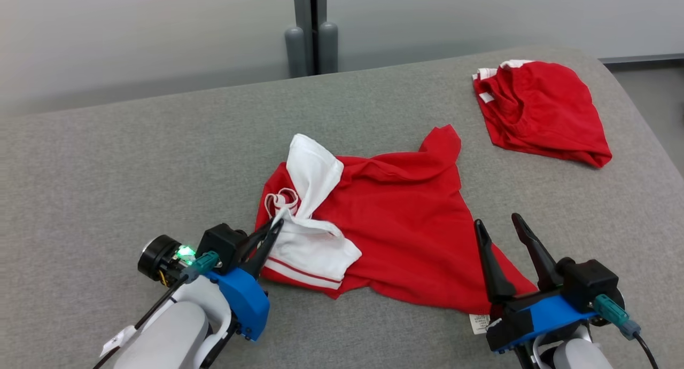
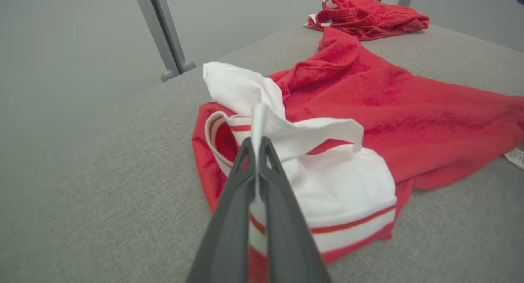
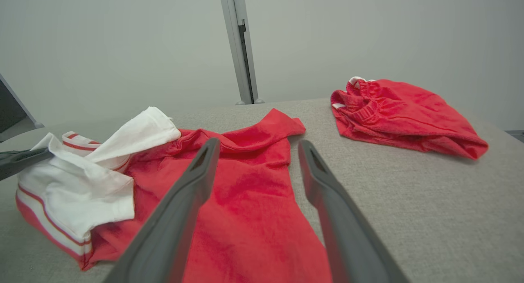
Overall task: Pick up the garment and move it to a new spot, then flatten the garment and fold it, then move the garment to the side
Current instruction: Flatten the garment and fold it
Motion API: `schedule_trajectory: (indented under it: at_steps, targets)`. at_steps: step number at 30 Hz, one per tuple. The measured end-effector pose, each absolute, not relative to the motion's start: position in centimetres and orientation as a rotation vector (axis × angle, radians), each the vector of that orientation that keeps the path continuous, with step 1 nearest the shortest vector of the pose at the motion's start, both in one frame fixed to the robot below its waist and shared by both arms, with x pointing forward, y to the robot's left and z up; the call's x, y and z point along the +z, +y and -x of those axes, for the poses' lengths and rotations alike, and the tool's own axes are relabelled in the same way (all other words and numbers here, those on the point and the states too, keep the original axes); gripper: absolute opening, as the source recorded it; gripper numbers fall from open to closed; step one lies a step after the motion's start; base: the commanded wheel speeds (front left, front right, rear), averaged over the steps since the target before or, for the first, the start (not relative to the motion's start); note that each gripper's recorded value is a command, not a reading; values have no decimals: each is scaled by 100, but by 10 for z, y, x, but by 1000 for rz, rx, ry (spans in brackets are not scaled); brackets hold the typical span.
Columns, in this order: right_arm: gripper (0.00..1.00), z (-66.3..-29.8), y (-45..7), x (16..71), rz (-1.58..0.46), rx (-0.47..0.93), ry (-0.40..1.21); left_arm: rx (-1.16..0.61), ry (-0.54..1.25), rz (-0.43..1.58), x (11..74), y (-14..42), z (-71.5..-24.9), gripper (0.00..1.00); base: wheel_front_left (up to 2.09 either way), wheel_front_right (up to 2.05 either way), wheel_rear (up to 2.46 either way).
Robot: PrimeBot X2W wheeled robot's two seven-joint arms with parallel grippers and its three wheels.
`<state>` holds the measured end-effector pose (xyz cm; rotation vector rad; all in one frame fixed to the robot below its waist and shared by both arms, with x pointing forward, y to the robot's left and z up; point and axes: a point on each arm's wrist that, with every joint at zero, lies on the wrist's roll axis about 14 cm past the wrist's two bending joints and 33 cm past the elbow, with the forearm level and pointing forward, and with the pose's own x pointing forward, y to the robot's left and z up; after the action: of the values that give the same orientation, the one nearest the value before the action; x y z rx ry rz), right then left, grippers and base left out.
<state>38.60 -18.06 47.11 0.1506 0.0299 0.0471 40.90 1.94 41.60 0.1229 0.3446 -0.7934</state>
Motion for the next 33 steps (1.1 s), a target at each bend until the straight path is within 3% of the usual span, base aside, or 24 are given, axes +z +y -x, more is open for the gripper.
schedule_trajectory:
  at_steps: [8, 14, 28, 30, 33]
  targets:
    - [100, -389, -162, 477, -161, 102, 14, -633, 196, -101, 447, 60, -421, 0, 0, 0, 0]
    - [100, -397, -139, 479, -167, 168, 8, -516, 155, -70, 453, 93, -401, 0, 0, 0, 0]
    - [100, -407, -106, 462, -177, 259, 61, -304, 350, 88, 395, 133, -317, 0, 0, 0, 0]
    - [100, -407, -105, 461, -177, 260, 64, -288, 370, 108, 390, 133, -313, 100, 0, 0, 0]
    - [100, -406, -108, 461, -175, 252, 64, -237, 303, 95, 407, 145, -329, 100, 0, 0, 0]
